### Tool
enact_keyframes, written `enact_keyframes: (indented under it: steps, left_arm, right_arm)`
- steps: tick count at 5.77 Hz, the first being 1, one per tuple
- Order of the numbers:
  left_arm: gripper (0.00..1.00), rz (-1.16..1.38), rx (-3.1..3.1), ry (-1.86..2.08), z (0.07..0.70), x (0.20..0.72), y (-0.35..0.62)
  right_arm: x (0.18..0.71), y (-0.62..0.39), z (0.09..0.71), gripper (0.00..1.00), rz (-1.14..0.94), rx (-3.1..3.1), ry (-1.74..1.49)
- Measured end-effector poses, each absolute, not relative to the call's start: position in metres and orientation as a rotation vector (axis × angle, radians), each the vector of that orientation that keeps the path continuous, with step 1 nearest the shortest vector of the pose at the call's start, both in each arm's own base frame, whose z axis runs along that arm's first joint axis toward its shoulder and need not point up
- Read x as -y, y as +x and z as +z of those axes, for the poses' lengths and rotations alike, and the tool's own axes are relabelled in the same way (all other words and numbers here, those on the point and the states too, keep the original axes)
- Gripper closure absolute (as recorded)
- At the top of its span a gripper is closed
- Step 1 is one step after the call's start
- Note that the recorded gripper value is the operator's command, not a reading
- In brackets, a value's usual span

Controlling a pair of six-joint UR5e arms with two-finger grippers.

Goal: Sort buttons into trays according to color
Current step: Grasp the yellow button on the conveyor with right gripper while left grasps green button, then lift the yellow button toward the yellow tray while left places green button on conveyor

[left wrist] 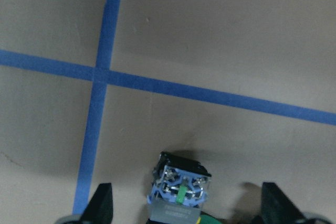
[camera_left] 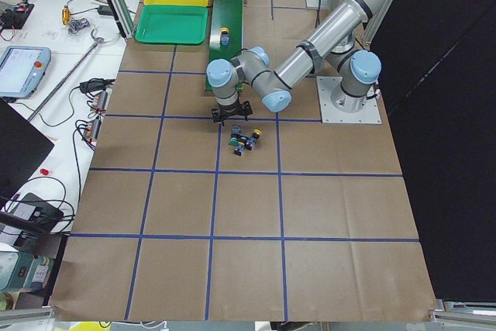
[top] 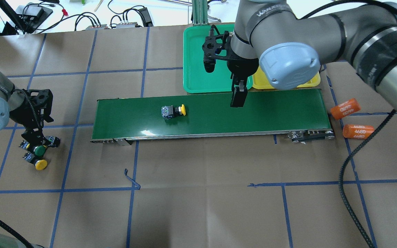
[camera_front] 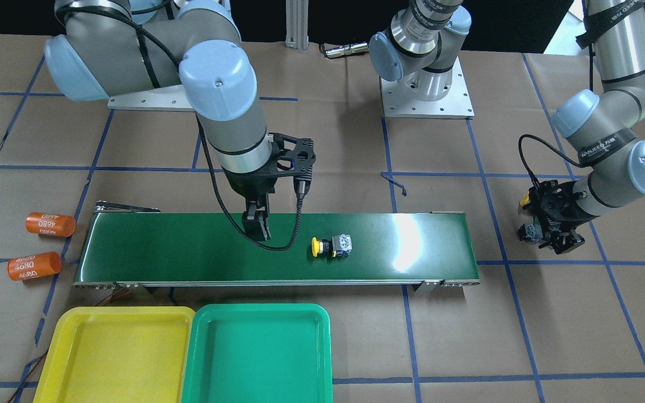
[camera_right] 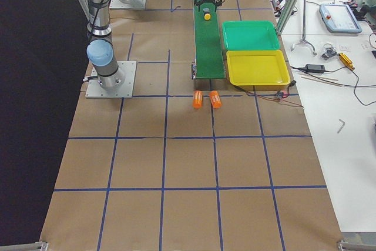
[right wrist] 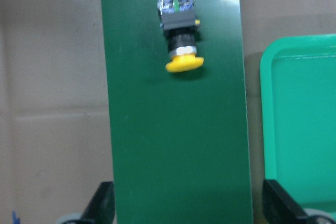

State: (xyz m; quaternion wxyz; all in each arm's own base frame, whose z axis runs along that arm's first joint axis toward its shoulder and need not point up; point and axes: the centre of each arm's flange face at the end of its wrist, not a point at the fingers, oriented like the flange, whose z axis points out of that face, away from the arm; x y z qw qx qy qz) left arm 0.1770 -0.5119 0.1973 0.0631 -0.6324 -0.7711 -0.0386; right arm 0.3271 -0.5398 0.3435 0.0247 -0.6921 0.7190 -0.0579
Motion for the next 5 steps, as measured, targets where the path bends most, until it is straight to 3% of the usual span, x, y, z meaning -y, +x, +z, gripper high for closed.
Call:
enact_keyframes:
  steps: [1, 2, 3, 5]
  left_arm:
    - [0.34, -0.116, 2.308, -1.924, 0.183, 0.513, 0.183]
    - [0.8, -0.113, 2.277, -1.956, 0.175, 0.513, 0.187]
    - [0.9, -0.107, 2.258, -1.982, 0.173, 0.514, 0.189]
    - [0.9, -0.083, 2.28, -2.002, 0.184, 0.52, 0.189]
  right_arm:
    - [0.547, 0.35, 0.317, 0.0, -0.228, -2.195, -2.184]
    - [0.548, 0.367, 0.299, 0.0, -0.249, -2.153, -2.235]
    - [0.548, 0.374, 0.284, 0.0, -0.224, -2.112, -2.296]
    - [0.549, 0.362, 0.265, 0.0, -0.109, -2.06, -2.428]
